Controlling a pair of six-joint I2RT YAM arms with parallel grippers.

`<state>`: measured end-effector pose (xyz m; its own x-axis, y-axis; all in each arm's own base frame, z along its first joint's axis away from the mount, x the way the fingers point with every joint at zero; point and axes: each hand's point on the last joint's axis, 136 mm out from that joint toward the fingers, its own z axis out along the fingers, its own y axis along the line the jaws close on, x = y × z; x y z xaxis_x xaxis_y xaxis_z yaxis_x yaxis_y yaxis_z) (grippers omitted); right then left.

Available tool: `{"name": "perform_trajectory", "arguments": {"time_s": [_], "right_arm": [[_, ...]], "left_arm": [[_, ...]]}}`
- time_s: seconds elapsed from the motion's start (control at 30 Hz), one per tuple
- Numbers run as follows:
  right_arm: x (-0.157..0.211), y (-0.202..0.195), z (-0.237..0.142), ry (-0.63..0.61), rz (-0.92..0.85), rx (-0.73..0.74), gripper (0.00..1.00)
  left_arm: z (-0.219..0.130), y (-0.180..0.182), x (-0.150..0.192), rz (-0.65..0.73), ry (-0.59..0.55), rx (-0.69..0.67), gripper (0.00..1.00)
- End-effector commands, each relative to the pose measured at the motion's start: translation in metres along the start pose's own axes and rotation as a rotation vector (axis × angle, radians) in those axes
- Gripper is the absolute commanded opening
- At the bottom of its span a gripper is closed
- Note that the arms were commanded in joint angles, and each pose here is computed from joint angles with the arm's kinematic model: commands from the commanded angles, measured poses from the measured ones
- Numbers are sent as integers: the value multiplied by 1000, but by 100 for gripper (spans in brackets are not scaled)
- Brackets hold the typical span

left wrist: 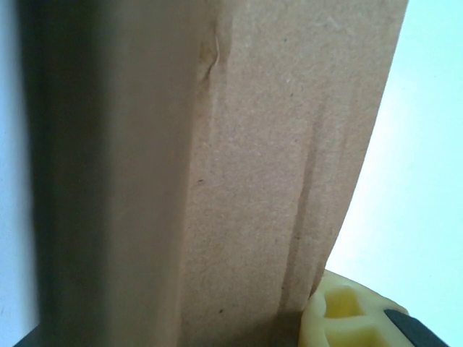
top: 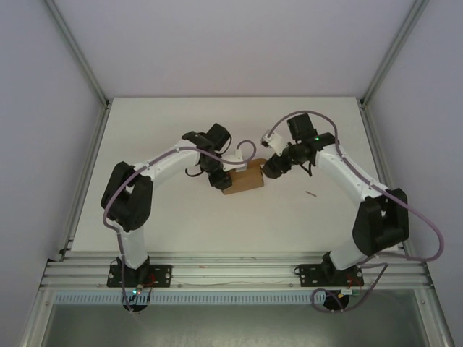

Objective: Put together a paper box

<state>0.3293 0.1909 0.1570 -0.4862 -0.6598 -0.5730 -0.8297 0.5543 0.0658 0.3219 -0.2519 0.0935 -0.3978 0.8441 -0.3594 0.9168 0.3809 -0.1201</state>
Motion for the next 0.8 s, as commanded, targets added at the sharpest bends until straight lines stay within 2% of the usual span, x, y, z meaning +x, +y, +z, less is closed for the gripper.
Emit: {"name": "perform_trajectory", "arguments": {"time_s": [0.0,0.2,0.27,0.43,0.53,0.6,0.77], "right_arm": [[0,-4,-2,41,-55,33,67],[-11,-15,3,-8,-75,79,63],[-14,-17,6,-15,-84,80,59],[-17,-14,14,-13,-111,29,56],[-22,-16,17,-39,-116,22,47],[-26,-14,18,-59,-121,8,36],[-26,-7,18,-57,-128,-37,20]], "left_arm": [[7,2,17,-28,114,23,25],[8,3,17,-23,169,54,25],[9,2,17,-19,181,63,25],[11,1,21,-16,221,70,25],[11,0,19,-15,212,78,25],[12,0,18,-14,205,81,25],[15,1,19,-15,223,84,25]]}}
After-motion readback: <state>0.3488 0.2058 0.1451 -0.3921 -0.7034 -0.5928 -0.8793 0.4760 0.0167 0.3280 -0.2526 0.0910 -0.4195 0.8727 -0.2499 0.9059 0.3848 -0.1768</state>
